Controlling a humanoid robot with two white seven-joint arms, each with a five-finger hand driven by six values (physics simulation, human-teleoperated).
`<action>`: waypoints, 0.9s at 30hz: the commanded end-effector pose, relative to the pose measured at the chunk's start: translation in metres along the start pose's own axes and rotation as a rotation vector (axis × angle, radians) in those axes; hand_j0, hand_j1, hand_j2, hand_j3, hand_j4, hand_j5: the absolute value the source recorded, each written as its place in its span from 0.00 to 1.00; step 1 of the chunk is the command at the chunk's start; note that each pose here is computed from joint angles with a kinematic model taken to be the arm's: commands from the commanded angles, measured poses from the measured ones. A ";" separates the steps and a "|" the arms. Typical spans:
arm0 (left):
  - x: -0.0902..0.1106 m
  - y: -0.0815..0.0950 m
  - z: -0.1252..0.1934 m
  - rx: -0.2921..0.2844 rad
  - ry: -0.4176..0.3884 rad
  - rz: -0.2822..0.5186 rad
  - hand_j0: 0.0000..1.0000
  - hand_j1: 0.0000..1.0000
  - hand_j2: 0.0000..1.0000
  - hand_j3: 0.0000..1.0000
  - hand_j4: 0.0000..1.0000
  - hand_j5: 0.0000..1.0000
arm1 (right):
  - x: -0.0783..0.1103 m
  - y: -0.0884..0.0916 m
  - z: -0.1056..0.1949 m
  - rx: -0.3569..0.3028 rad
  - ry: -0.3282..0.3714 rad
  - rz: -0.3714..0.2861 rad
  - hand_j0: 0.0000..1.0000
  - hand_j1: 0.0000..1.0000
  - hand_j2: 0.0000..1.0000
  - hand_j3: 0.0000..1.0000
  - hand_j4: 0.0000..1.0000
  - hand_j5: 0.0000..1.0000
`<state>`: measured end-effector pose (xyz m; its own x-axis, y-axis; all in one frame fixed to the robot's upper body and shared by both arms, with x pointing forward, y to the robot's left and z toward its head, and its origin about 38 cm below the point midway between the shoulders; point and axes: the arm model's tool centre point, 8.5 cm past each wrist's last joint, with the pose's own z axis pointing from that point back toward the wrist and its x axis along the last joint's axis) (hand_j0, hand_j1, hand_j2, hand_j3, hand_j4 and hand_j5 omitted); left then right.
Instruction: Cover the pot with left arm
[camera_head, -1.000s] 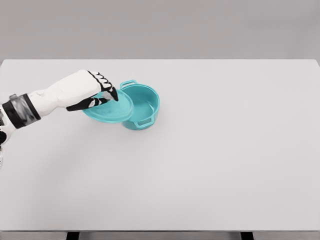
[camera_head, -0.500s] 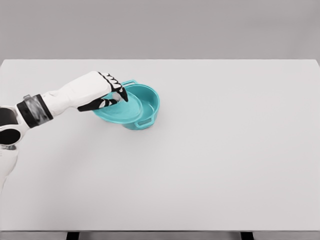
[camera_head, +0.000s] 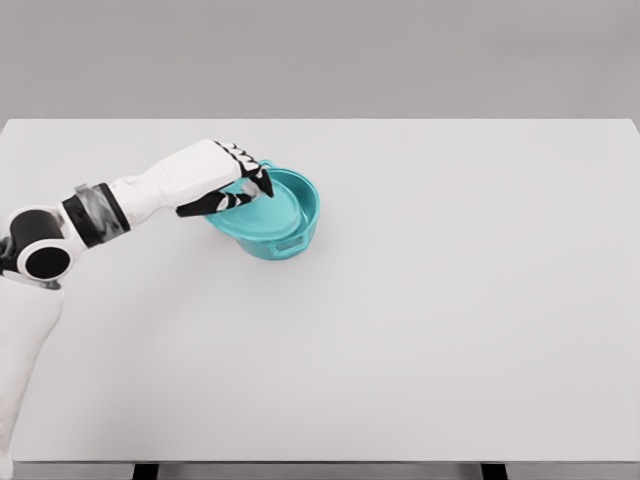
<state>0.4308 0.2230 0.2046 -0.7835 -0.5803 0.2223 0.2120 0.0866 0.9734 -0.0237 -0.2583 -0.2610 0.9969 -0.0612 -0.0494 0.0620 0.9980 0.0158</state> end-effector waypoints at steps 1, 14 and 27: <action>0.000 -0.004 -0.003 -0.001 -0.002 0.017 0.50 0.50 0.50 0.50 0.50 0.50 | 0.000 0.000 0.000 0.000 0.000 0.000 1.00 1.00 1.00 1.00 1.00 1.00; 0.003 -0.003 -0.022 0.018 -0.019 0.037 0.50 0.50 0.50 0.50 0.50 0.50 | -0.001 0.000 0.000 0.000 0.002 0.000 1.00 1.00 1.00 1.00 1.00 1.00; -0.009 -0.004 -0.028 0.008 0.005 0.061 0.53 0.53 0.53 0.53 0.53 0.53 | 0.000 0.000 0.000 0.000 -0.001 0.000 1.00 1.00 1.00 1.00 1.00 1.00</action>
<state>0.4526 0.2050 0.1980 -0.7702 -0.5779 0.2699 0.2479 0.1185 0.9615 -0.0246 -0.2583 -0.2610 0.9968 -0.0612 -0.0507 0.0621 0.9979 0.0157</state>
